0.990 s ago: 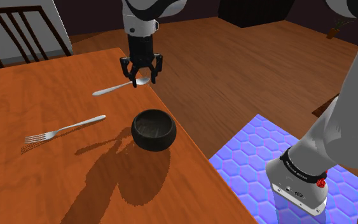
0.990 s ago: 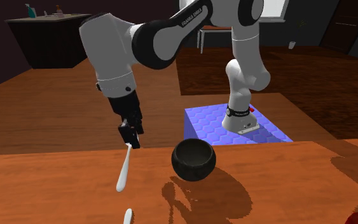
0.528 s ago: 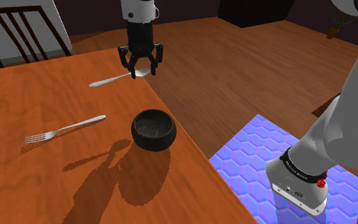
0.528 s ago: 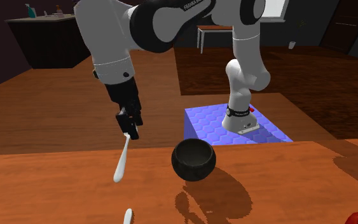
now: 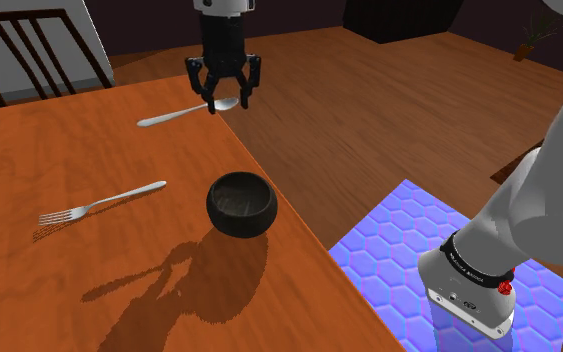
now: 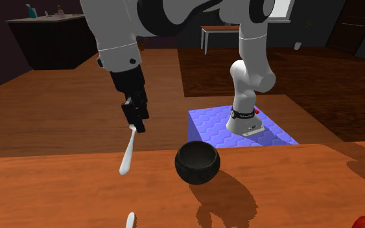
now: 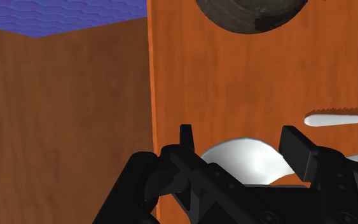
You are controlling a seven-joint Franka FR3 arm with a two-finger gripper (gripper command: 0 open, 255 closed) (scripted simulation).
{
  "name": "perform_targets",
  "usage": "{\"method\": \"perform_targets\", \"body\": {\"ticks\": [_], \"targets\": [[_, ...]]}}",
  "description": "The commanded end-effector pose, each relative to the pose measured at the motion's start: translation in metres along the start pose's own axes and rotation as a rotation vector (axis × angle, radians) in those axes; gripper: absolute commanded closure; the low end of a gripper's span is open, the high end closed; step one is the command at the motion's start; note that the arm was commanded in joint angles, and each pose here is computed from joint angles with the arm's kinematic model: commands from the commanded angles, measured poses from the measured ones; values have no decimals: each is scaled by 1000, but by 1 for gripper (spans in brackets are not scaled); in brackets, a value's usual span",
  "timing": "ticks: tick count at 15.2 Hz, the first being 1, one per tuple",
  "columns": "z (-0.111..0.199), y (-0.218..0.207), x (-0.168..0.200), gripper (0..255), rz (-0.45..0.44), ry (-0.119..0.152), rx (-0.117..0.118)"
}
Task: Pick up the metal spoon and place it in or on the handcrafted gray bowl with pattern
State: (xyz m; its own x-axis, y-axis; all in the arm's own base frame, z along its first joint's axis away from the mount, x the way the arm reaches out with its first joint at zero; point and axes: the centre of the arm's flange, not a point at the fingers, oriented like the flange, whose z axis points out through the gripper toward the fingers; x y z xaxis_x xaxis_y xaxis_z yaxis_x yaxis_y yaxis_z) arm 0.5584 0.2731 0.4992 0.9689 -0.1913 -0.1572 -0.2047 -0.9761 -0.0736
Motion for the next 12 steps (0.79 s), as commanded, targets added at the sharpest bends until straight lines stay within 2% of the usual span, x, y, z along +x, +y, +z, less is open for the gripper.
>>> {"method": "perform_targets", "body": {"ticks": [1, 12], "targets": [[1, 2, -24, 255, 0, 0, 0], [17, 24, -167, 255, 0, 0, 0]]}}
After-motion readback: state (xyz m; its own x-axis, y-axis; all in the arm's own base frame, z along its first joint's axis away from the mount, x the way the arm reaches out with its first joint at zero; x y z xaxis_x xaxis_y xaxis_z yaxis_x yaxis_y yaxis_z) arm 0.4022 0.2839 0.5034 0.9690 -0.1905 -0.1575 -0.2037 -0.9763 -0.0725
